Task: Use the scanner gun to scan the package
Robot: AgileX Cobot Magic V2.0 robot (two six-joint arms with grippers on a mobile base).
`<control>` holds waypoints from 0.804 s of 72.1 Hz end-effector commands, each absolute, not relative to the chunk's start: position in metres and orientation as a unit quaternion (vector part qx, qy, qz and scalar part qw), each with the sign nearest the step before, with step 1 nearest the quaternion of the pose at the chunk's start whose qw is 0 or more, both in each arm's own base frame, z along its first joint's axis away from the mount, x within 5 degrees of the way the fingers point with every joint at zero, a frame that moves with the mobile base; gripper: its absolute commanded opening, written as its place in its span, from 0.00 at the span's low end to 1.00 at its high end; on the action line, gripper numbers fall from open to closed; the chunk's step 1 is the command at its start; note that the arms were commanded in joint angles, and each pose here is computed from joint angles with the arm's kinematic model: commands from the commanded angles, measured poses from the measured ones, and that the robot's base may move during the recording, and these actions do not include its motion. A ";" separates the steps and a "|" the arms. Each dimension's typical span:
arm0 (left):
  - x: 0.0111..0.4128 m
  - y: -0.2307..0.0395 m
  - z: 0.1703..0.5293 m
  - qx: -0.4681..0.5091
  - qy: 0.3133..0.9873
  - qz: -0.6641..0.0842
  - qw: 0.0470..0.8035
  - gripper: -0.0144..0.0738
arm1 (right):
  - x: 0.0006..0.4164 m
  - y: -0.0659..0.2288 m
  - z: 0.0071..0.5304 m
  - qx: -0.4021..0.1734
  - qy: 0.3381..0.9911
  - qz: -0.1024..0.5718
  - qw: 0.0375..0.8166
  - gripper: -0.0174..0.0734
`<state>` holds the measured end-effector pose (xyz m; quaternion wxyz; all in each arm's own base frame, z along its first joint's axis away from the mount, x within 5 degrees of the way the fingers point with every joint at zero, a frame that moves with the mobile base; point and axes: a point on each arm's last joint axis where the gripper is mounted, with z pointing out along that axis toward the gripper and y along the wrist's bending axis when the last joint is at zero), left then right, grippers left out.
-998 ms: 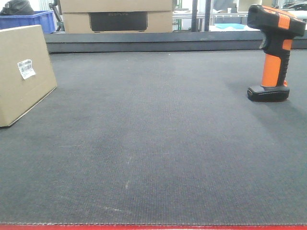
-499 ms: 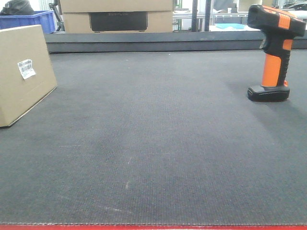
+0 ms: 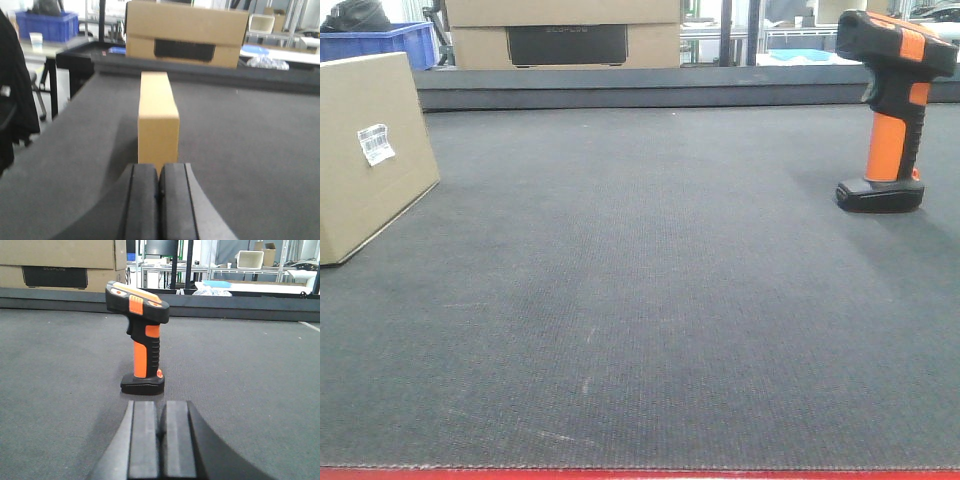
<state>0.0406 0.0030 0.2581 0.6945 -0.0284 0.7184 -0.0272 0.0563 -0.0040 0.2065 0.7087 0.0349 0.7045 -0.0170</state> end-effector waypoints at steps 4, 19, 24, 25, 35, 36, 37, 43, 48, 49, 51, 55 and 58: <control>0.048 0.000 0.240 0.000 0.708 -0.014 0.706 0.04 | 0.056 -0.004 0.207 0.038 0.701 -0.018 0.712 0.01; 0.056 -0.003 0.208 0.017 0.708 -0.021 0.706 0.04 | 0.056 -0.004 0.207 0.038 0.701 -0.018 0.712 0.01; 0.056 -0.003 0.207 0.017 0.699 -0.021 0.715 0.04 | 0.056 -0.004 0.207 0.038 0.701 -0.018 0.712 0.01; 0.056 -0.003 0.208 0.016 0.697 -0.021 0.716 0.04 | 0.056 -0.004 0.207 0.038 0.701 -0.018 0.712 0.01; 0.056 -0.003 0.210 0.014 0.689 -0.019 0.725 0.04 | 0.056 -0.004 0.207 0.038 0.701 -0.018 0.712 0.01; 0.056 -0.002 0.210 0.013 0.689 -0.018 0.725 0.04 | 0.056 -0.004 0.207 0.038 0.701 -0.018 0.712 0.01; 0.056 -0.002 0.210 0.012 0.689 -0.017 0.725 0.04 | 0.056 -0.004 0.207 0.038 0.701 -0.018 0.712 0.01; 0.056 -0.001 0.210 0.003 0.689 -0.008 0.725 0.04 | 0.056 -0.004 0.207 0.038 0.701 -0.018 0.712 0.01; 0.056 0.001 0.210 -0.005 0.688 0.001 0.726 0.04 | 0.056 -0.004 0.207 0.038 0.701 -0.018 0.712 0.01; 0.056 0.001 0.210 -0.007 0.687 0.003 0.726 0.04 | 0.056 -0.004 0.207 0.038 0.701 -0.018 0.712 0.01; 0.056 0.001 0.211 -0.009 0.686 0.005 0.727 0.04 | 0.056 -0.004 0.207 0.038 0.701 -0.018 0.712 0.01; 0.056 0.001 0.211 -0.008 0.684 0.004 0.729 0.04 | 0.056 -0.004 0.207 0.038 0.701 -0.018 0.712 0.01; 0.056 0.001 0.211 -0.006 0.683 0.002 0.731 0.04 | 0.056 -0.004 0.207 0.038 0.701 -0.018 0.712 0.01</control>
